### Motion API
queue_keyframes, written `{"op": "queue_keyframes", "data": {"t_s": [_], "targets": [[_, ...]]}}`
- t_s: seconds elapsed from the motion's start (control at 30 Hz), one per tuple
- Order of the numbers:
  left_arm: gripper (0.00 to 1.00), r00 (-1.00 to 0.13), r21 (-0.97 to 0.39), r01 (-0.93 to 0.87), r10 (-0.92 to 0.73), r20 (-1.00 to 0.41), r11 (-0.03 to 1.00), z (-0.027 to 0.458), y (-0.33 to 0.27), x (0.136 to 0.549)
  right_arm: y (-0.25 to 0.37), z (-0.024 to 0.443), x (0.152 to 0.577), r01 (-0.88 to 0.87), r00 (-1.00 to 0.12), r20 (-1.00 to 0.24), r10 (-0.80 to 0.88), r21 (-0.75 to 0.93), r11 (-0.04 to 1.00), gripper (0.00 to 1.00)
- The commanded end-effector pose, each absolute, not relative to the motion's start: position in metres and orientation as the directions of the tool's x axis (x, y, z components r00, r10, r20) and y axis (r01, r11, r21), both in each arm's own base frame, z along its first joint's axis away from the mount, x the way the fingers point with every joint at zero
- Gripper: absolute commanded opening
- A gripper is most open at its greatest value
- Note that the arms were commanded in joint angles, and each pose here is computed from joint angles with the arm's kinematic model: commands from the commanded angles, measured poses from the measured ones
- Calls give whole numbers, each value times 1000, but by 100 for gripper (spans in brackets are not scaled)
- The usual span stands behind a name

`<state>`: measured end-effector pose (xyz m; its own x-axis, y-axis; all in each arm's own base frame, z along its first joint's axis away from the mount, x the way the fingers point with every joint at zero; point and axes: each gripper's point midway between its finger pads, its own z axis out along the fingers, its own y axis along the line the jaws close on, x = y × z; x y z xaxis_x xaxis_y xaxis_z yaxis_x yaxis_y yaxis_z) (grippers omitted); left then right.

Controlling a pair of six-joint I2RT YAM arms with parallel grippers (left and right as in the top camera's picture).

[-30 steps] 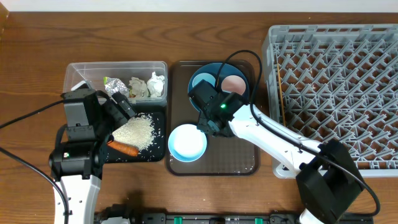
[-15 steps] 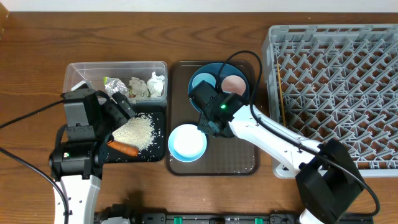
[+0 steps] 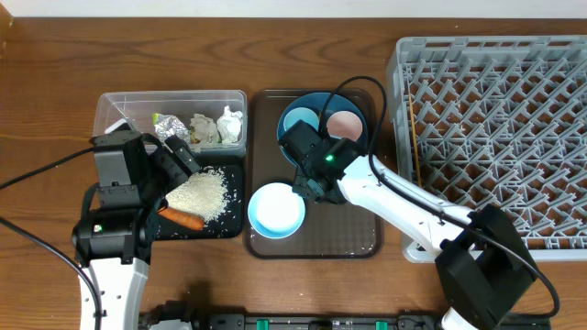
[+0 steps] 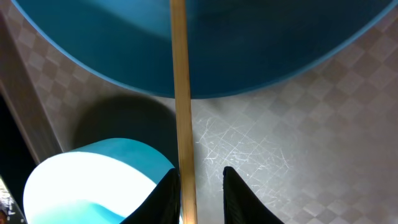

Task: Sort waste into correct bins and load items into the dishwasher rack
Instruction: 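Close right gripper on the second chopstick and lift it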

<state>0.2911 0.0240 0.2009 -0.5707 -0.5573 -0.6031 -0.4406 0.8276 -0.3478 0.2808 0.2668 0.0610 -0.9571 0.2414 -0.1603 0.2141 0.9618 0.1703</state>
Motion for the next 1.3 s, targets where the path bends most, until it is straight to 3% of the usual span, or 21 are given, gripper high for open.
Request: {"op": "queue_keyframes", "data": {"t_s": [0.0, 0.63, 0.9, 1.27], "targets": [[95, -559, -346, -437, -552, -619, 830, 208, 27, 293, 264, 56, 279, 220, -955, -169, 245, 149, 964, 21], [95, -559, -346, -437, -552, -619, 830, 208, 27, 293, 262, 55, 278, 221, -956, -166, 244, 145, 964, 6], [95, -559, -346, -437, -552, -619, 830, 208, 27, 293, 263, 57, 275, 227, -959, -134, 250, 164, 960, 6], [95, -559, -346, -437, -552, -619, 830, 208, 27, 293, 265, 105, 280, 89, -961, -234, 148, 244, 966, 1]]}}
